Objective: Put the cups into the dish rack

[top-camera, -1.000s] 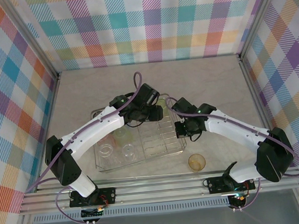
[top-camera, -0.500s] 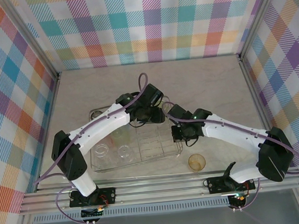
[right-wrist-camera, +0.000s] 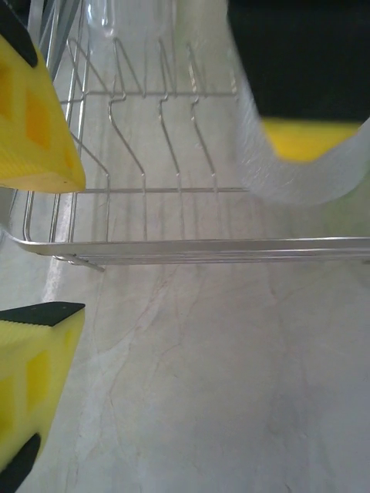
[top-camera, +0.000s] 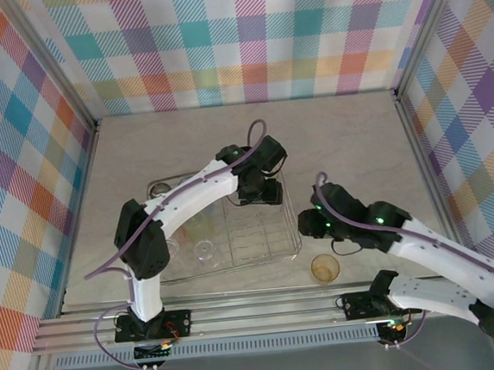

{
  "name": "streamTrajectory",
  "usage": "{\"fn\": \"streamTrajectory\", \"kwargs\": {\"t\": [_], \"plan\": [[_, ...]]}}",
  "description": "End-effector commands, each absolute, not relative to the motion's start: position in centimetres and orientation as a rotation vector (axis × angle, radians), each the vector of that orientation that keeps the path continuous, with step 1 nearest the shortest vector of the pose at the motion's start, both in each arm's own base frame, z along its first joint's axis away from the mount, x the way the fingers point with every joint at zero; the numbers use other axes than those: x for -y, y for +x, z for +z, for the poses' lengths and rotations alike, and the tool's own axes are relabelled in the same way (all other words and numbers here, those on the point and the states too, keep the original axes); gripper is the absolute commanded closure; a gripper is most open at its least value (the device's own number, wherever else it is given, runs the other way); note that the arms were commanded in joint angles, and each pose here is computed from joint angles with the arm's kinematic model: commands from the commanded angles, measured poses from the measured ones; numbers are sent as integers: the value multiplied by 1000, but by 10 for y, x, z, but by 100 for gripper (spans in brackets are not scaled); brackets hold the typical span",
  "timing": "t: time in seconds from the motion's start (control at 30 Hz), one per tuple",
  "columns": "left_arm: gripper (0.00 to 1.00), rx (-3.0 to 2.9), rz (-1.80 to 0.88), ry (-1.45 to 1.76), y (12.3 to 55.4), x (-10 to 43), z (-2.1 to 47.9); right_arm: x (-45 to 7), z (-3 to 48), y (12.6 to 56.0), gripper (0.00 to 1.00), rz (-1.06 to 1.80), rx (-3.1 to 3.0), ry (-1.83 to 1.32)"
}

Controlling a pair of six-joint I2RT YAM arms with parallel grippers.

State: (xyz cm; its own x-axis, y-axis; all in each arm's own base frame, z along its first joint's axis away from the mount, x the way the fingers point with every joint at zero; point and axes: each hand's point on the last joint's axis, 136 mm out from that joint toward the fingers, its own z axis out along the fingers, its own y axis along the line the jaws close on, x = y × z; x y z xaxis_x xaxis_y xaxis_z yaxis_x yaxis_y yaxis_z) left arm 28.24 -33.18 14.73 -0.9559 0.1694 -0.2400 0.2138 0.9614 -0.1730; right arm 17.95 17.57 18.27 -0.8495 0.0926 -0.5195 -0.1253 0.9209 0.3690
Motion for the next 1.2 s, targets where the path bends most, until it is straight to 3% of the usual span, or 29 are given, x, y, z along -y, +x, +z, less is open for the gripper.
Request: {"fn": "streamTrajectory", "kwargs": {"t": [0.0,0.23,0.6,1.17], "plan": [[87,-2922,-178,377,273,332,146,-153,186,179,57,478,-2455,5],[83,-2945,20,401,282,326,131,-129,187,172,51,418,-2417,3],[79,-2966,140,429,291,320,114,-126,177,170,50,395,-2426,-16],[48,-2980,122,439,320,320,97,-130,174,172,47,367,-2452,-62]]}}
